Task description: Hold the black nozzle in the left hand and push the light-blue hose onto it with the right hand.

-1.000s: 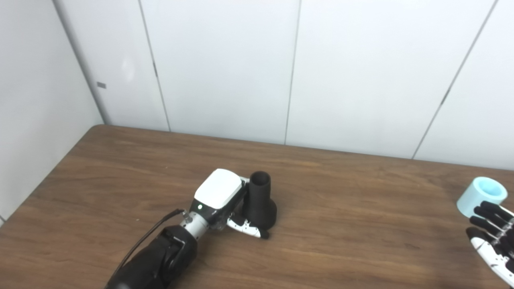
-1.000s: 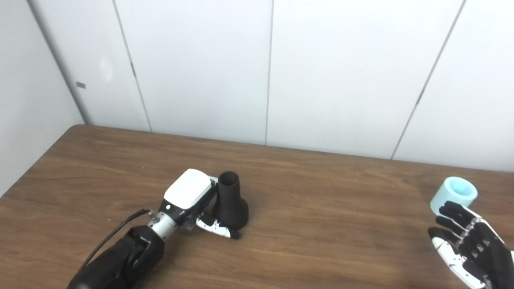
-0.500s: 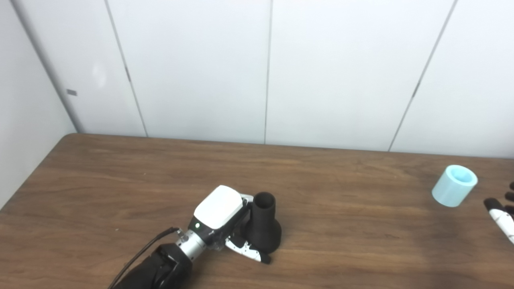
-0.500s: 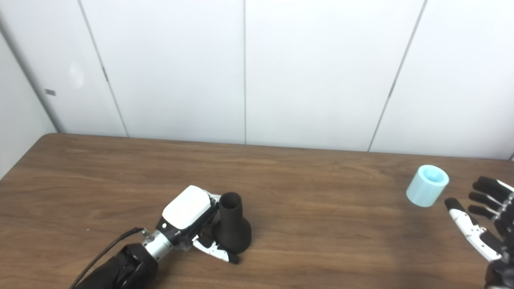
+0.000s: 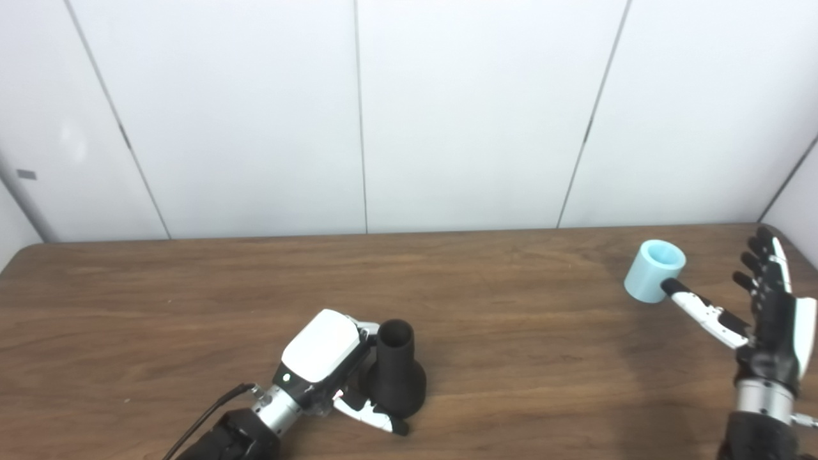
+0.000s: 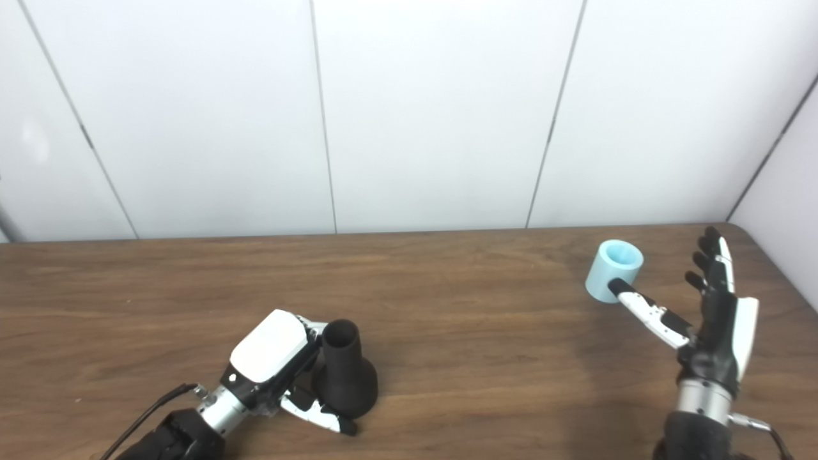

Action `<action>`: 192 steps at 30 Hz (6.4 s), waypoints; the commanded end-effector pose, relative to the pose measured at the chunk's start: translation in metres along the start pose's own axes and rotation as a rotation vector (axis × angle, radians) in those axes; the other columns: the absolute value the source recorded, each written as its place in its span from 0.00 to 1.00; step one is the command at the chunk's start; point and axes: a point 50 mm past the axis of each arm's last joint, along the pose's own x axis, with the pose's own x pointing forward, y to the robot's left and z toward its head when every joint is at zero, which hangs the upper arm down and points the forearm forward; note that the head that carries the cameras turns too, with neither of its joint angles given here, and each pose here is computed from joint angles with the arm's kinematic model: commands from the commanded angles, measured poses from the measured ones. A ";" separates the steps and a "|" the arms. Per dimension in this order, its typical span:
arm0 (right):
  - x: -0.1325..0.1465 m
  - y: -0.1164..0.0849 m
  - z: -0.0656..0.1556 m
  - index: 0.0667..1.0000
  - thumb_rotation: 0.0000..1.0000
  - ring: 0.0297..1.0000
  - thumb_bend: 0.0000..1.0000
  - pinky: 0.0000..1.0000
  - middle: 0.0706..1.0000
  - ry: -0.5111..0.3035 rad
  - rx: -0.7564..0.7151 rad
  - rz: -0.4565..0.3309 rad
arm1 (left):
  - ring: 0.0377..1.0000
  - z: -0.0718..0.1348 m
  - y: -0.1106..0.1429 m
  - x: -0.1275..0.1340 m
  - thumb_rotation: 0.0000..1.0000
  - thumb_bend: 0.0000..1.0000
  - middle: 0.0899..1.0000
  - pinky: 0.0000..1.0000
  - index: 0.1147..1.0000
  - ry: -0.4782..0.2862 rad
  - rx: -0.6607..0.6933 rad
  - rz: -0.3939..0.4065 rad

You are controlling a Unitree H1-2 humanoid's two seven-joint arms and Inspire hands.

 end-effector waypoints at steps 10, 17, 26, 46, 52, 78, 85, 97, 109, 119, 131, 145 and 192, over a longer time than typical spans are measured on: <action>0.038 0.031 -0.003 0.93 0.37 0.86 0.91 0.76 0.87 -0.007 -0.054 -0.033 | 0.13 -0.007 -0.009 -0.006 0.00 0.53 0.42 0.11 0.41 -0.024 -0.002 -0.041; 0.053 0.044 -0.016 0.94 0.32 0.88 0.90 0.78 0.89 0.030 -0.038 -0.006 | 0.13 -0.007 -0.009 -0.009 0.00 0.53 0.42 0.10 0.41 -0.029 -0.001 -0.048; 0.072 0.053 -0.027 0.94 0.35 0.87 0.92 0.77 0.90 0.103 -0.070 0.006 | 0.14 -0.006 -0.009 -0.011 0.00 0.53 0.42 0.11 0.41 -0.039 -0.003 -0.058; 0.094 0.060 -0.053 0.86 0.27 0.82 0.95 0.71 0.86 0.202 -0.095 -0.007 | 0.14 -0.004 -0.010 -0.012 0.00 0.53 0.42 0.11 0.41 -0.047 0.001 -0.071; 0.094 0.062 -0.056 0.80 0.19 0.76 0.96 0.68 0.78 0.208 -0.071 0.004 | 0.14 -0.004 -0.010 -0.012 0.00 0.53 0.42 0.12 0.41 -0.042 -0.002 -0.073; 0.085 0.055 -0.043 0.47 0.13 0.53 0.61 0.44 0.54 0.218 -0.118 0.183 | 0.15 -0.004 -0.011 -0.015 0.00 0.53 0.42 0.12 0.41 -0.038 -0.003 -0.082; 0.082 0.056 -0.040 0.45 0.00 0.41 0.53 0.37 0.43 0.203 -0.092 0.176 | 0.15 -0.004 -0.011 -0.016 0.00 0.53 0.42 0.12 0.41 -0.036 -0.003 -0.088; 0.078 0.055 -0.025 0.48 0.00 0.39 0.52 0.35 0.42 0.091 -0.096 0.203 | 0.15 -0.003 -0.014 -0.015 0.00 0.53 0.42 0.12 0.41 -0.036 0.000 -0.095; 0.069 0.047 0.037 0.48 0.00 0.40 0.52 0.34 0.42 -0.105 -0.058 0.302 | 0.15 0.010 -0.024 -0.008 0.00 0.53 0.42 0.13 0.41 -0.041 -0.012 -0.090; 0.046 0.056 0.100 0.48 0.00 0.40 0.52 0.33 0.43 -0.273 0.031 0.431 | 0.16 0.016 -0.033 -0.004 0.00 0.53 0.42 0.13 0.41 -0.035 -0.019 -0.081; 0.009 0.072 0.151 0.49 0.00 0.39 0.52 0.32 0.43 -0.387 0.121 0.615 | 0.16 0.025 -0.040 0.004 0.00 0.53 0.42 0.13 0.41 -0.030 -0.008 -0.069; -0.023 0.089 0.180 0.50 0.00 0.37 0.51 0.26 0.42 -0.474 0.096 0.781 | 0.15 0.030 -0.041 0.010 0.00 0.53 0.42 0.12 0.41 -0.021 -0.012 -0.069; -0.056 0.116 0.147 0.49 0.00 0.38 0.52 0.30 0.43 -0.509 0.014 0.902 | 0.15 0.038 -0.038 0.007 0.00 0.53 0.42 0.13 0.41 -0.025 -0.015 -0.069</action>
